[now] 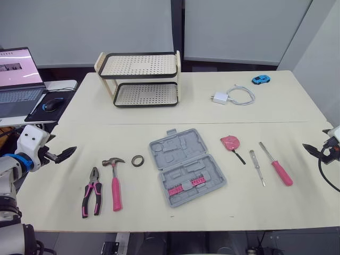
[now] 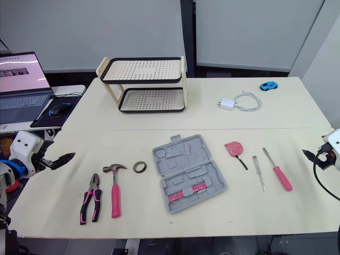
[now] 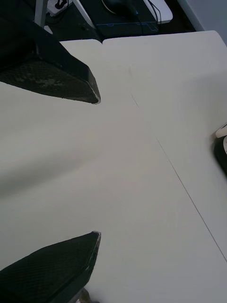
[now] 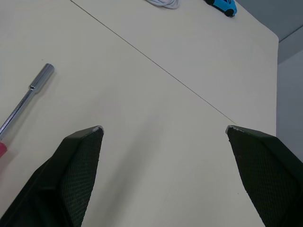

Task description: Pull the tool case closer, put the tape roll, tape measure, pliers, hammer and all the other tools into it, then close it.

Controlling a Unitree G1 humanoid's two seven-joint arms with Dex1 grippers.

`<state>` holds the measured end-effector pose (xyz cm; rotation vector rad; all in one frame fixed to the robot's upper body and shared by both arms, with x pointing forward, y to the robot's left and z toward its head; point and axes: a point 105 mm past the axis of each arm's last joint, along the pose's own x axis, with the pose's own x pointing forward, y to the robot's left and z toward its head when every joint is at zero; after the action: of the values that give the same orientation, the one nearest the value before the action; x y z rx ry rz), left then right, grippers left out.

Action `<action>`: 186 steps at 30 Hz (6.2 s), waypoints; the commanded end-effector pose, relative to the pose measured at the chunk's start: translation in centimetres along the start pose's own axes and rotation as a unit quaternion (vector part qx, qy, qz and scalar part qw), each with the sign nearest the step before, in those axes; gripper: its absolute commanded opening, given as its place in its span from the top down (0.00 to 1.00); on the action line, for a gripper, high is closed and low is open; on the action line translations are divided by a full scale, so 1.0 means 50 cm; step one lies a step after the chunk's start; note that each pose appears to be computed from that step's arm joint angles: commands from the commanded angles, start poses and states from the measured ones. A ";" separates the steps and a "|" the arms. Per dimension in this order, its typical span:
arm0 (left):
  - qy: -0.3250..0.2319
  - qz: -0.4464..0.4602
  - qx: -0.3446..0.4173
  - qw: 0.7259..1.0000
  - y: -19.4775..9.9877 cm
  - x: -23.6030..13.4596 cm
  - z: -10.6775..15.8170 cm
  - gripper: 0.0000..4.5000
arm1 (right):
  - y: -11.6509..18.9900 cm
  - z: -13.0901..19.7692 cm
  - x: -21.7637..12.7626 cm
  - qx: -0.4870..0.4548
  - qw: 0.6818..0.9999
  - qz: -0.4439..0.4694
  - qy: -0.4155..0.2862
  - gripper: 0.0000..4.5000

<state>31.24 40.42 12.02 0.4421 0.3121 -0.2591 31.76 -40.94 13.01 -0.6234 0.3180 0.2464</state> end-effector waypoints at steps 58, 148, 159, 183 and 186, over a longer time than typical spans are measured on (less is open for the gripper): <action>-0.014 -0.319 0.078 0.944 -0.398 0.035 0.085 0.99 | 0.331 0.263 0.133 -0.221 0.927 0.295 -0.066 1.00; 0.030 -0.525 0.099 0.845 -0.726 0.052 0.082 0.99 | 0.576 0.182 -0.001 -0.131 0.899 0.413 0.059 1.00; 0.046 -0.550 0.109 0.827 -0.731 0.032 0.072 0.99 | 0.595 0.159 -0.045 -0.107 0.898 0.419 0.084 1.00; 0.062 -0.555 0.109 0.823 -0.745 0.007 0.048 0.99 | 0.608 0.132 -0.075 -0.096 0.891 0.432 0.104 1.00; 0.063 -0.554 0.108 0.823 -0.747 0.008 0.048 0.99 | 0.607 0.131 -0.073 -0.096 0.891 0.431 0.106 1.00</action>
<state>23.34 8.75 1.21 0.5052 0.6132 -1.2992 21.36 -16.49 2.90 -0.7221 0.8442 0.9402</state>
